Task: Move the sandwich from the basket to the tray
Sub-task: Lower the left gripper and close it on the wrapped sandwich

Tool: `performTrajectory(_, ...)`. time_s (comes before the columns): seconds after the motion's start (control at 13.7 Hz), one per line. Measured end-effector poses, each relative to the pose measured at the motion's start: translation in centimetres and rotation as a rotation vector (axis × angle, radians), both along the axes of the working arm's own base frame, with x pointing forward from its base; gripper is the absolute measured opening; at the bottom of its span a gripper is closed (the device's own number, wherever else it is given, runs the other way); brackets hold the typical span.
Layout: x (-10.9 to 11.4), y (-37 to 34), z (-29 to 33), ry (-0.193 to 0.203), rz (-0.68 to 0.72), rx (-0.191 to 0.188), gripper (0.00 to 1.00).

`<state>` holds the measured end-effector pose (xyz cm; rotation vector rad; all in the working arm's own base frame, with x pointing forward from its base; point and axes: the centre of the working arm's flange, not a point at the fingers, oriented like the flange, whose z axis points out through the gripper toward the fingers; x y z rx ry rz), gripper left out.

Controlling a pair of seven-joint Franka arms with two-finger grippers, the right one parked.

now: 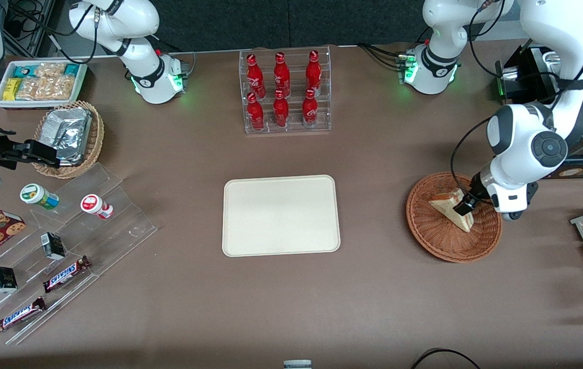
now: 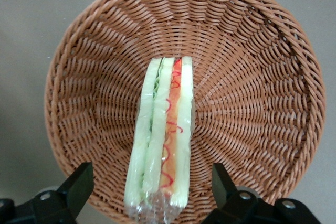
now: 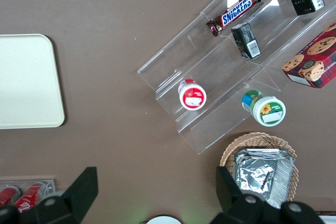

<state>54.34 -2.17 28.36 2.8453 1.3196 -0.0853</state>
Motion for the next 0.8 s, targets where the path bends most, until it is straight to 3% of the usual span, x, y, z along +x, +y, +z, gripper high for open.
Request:
performTrajectory(0.58,-0.3,-0.1,-4.6,0.038,0.037,-0.012,1.0)
performTrajectory(0.73,-0.4,-0.2,-5.4,0.04,0.038,-0.014,0.96)
performTrajectory(0.8,-0.4,-0.2,-5.5,0.041,0.038,-0.015,0.88)
